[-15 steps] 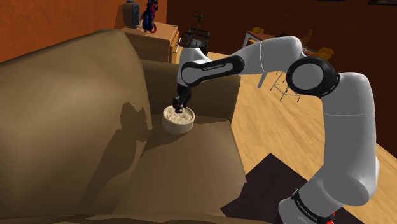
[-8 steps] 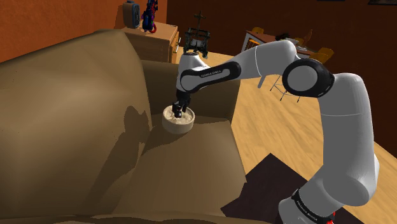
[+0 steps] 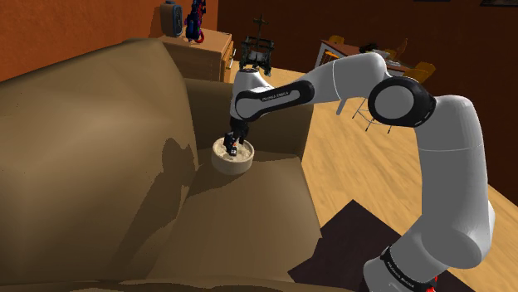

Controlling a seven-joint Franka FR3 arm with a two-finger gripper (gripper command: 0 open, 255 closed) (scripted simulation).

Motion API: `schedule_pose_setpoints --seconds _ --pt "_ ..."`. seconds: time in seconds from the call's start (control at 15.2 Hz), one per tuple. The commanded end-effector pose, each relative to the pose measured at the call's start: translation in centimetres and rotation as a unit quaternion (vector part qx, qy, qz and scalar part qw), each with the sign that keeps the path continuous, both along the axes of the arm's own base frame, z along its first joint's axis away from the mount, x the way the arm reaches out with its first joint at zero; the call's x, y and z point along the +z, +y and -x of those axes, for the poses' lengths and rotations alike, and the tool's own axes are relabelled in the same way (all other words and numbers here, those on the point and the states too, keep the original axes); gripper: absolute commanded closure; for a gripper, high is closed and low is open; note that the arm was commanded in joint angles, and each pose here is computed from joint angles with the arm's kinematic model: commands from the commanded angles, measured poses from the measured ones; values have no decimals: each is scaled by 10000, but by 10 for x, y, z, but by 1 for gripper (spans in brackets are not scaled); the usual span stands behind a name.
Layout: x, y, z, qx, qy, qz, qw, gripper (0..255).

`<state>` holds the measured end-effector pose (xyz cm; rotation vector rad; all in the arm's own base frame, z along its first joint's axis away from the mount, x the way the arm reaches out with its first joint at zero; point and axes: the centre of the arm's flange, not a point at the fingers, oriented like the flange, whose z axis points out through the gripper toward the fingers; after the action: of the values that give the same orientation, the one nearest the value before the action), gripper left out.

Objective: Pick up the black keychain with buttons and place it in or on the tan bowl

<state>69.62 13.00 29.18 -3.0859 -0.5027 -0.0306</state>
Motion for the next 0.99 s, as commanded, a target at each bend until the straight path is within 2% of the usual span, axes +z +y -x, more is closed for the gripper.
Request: schedule_pose_setpoints --seconds 0.0,0.13,0.4,0.92 --pt "0 0 0 0 0 0 10000 0" --pt "0 0 0 0 0 0 10000 0" --pt "50 -1 1 0 0 0 10000 0" --pt "50 -1 1 0 0 0 10000 0"
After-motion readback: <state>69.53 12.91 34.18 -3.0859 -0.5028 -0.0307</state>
